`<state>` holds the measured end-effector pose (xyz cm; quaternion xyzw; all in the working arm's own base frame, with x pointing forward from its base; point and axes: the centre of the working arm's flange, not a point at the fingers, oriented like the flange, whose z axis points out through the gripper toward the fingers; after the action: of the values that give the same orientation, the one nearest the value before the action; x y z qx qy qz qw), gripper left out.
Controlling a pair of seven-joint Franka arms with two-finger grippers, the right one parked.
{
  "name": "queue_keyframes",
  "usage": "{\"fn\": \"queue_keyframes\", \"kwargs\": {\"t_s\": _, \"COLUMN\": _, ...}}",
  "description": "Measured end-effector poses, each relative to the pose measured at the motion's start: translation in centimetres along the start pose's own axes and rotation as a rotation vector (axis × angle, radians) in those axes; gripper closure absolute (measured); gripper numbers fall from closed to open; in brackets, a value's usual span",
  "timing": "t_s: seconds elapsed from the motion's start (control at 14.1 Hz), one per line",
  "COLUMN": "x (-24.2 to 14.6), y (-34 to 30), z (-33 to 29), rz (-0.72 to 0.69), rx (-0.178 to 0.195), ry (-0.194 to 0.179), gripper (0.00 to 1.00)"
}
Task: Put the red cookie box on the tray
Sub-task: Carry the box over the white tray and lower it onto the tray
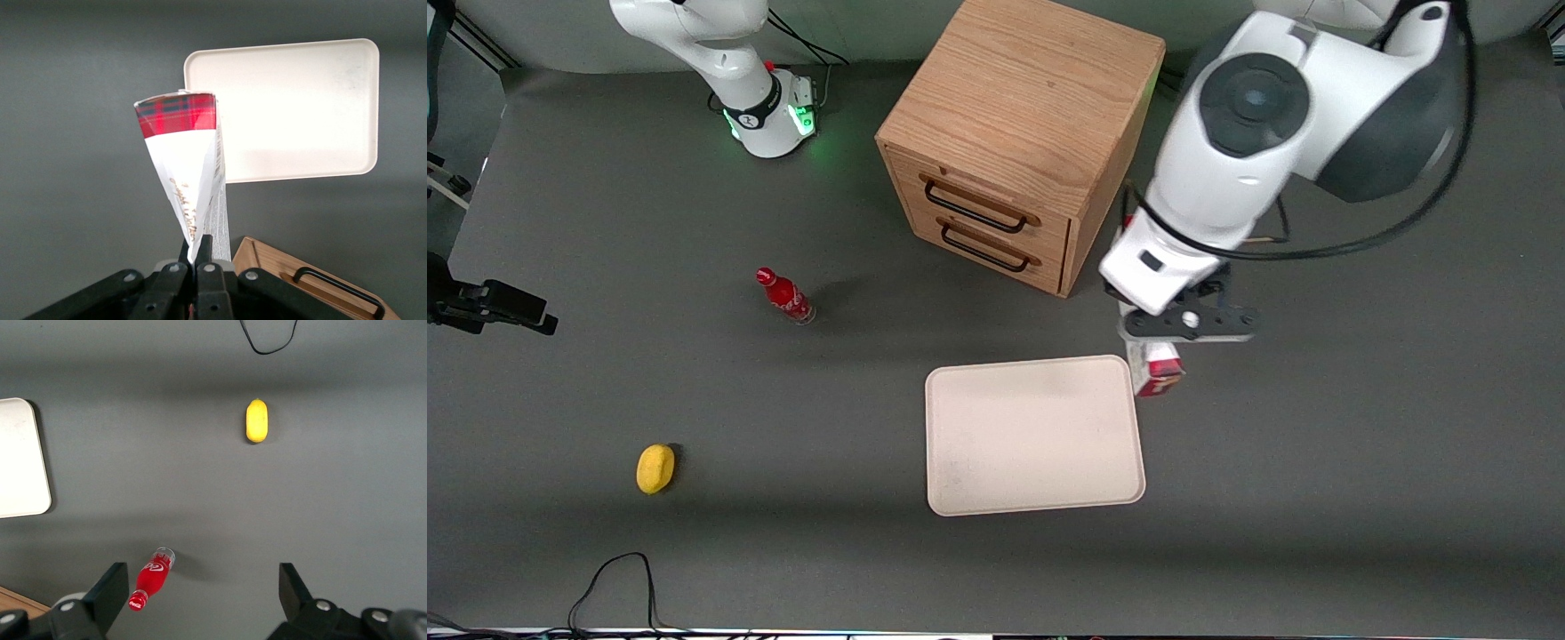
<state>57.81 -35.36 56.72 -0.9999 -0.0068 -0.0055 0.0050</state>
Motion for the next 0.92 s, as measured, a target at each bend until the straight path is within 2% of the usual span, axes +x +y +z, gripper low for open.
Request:
{"fn": "queue_keyframes", "kwargs": {"t_s": 0.14, "x": 0.7, "y": -0.5, "z": 0.8, "rz": -0.015, "rx": 0.010, "ry": -0.009, "gripper": 0.98}}
{"fn": "queue_keyframes", "kwargs": {"t_s": 0.36, "x": 3.3, "y": -1.3, "z": 5.9, "rz": -0.039, "rx": 0.034, "ry": -0.048, "gripper": 0.98}}
{"fn": "queue_keyframes", "kwargs": {"t_s": 0.64, "x": 7.3, "y": -0.8, "z": 15.3, "rz": -0.045, "rx": 0.016, "ry": -0.038, "gripper": 0.98}}
{"fn": "queue_keyframes", "kwargs": {"t_s": 0.92, "x": 9.7, "y": -0.6, "z": 23.2, "rz": -0.037, "rx": -0.007, "ry": 0.004, "gripper": 0.98}}
